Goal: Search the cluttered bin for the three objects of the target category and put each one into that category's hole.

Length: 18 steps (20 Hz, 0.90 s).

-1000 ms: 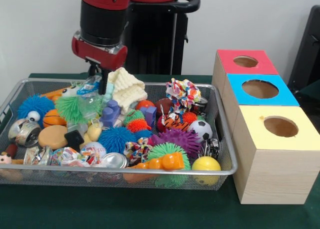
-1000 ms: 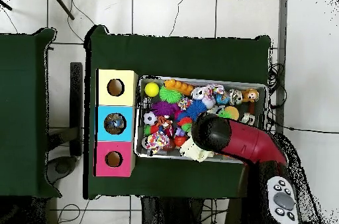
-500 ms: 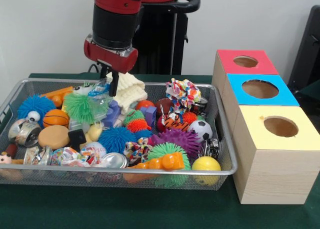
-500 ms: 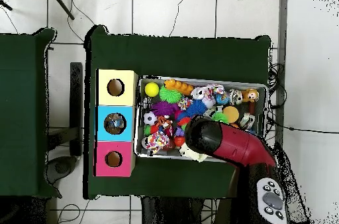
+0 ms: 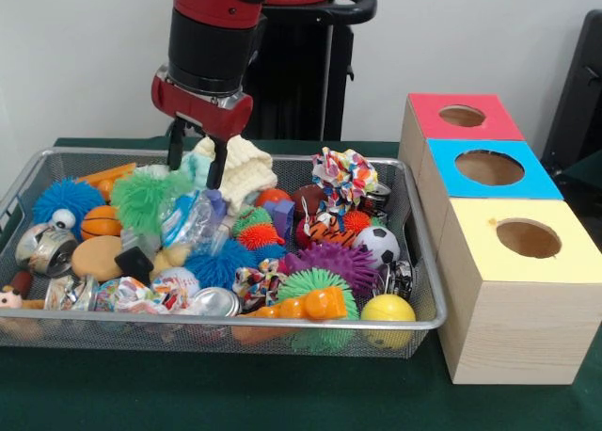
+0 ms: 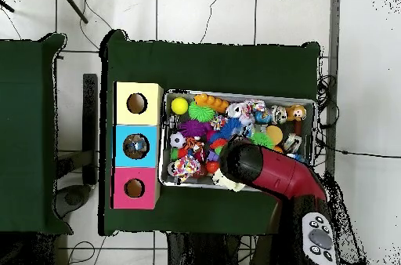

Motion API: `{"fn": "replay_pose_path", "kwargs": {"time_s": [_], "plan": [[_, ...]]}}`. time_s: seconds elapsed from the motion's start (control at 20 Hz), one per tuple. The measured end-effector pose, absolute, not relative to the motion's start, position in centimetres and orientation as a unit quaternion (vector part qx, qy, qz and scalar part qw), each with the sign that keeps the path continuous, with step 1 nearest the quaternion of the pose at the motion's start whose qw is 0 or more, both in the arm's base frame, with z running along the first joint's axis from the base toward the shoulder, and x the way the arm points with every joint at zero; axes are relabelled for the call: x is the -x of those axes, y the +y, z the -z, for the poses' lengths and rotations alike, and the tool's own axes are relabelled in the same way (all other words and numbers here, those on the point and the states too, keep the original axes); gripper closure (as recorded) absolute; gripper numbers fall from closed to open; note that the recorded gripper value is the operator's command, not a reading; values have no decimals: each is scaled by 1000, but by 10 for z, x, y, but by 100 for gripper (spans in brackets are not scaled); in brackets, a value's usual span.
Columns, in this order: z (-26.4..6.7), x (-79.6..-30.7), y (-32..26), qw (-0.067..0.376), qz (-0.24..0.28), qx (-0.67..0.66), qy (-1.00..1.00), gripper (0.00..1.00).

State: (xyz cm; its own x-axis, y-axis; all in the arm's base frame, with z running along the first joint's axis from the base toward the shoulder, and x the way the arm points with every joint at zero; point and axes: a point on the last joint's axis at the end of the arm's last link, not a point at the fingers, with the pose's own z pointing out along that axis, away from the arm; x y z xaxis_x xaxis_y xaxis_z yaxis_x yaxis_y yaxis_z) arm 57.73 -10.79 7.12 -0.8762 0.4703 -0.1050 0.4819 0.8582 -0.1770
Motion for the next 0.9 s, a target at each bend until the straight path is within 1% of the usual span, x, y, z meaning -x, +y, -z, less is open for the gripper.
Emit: {"fn": "replay_pose_path", "kwargs": {"time_s": [0.4, 0.6, 0.9], "plan": [[-77, -576, -103, 31, 112, -251, 961, 0], [-81, -580, -97, 35, 110, -258, 959, 0], [-80, -586, -111, 38, 105, -282, 953, 0]]}}
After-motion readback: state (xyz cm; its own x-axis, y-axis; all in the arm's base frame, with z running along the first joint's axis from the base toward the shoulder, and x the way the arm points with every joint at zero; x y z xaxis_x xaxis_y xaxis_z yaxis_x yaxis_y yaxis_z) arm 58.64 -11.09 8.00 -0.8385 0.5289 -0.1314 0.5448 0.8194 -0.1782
